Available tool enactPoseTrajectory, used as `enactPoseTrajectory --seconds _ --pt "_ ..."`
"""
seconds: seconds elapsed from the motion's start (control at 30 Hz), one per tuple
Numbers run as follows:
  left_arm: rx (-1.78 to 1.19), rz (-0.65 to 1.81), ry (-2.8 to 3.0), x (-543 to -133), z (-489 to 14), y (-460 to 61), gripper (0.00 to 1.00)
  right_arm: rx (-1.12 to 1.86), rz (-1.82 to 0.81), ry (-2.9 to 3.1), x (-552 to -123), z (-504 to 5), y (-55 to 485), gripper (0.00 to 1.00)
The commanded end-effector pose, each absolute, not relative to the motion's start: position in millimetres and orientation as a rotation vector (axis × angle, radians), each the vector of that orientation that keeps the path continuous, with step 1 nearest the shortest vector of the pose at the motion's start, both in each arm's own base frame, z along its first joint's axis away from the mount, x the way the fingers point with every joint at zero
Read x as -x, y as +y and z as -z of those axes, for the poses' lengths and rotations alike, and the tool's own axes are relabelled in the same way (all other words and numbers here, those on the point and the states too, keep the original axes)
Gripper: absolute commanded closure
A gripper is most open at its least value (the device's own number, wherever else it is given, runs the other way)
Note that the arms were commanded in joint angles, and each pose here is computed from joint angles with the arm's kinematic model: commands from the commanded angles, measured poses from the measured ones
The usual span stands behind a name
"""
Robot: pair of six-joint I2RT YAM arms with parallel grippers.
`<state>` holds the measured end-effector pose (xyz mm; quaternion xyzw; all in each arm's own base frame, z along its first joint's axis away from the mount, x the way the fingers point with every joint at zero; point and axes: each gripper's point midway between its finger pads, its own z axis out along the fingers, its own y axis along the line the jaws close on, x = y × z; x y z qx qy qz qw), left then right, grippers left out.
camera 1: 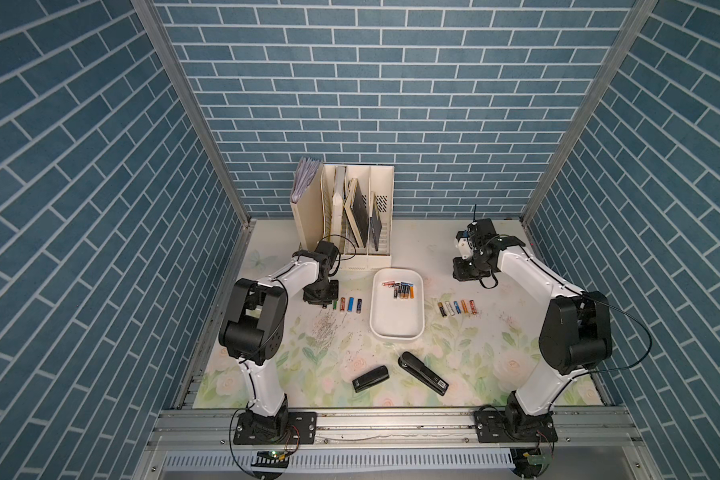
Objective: Take the batteries out of the storage box
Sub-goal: Place the battery at the center of the board.
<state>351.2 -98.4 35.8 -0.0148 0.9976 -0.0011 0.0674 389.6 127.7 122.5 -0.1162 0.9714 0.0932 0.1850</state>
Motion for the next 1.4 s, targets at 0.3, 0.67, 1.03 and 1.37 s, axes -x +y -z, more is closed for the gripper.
enactPoseTrajectory --seconds 0.3,0.67,1.03,1.37 --pt "0.014 0.007 3.033 -354 -19 -96 0.8 0.286 -0.23 2.772 -389 -121 122 0.73" --pt "0.024 0.009 3.048 -350 -13 -96 0.77 0.286 -0.227 2.771 -390 -123 123 0.73" --pt "0.036 -0.005 3.032 -353 -21 -94 0.68 0.287 -0.229 2.768 -390 -123 123 0.73" --pt "0.084 0.509 2.853 -377 -99 -134 0.45 0.278 -0.239 2.744 -388 -127 124 0.73"
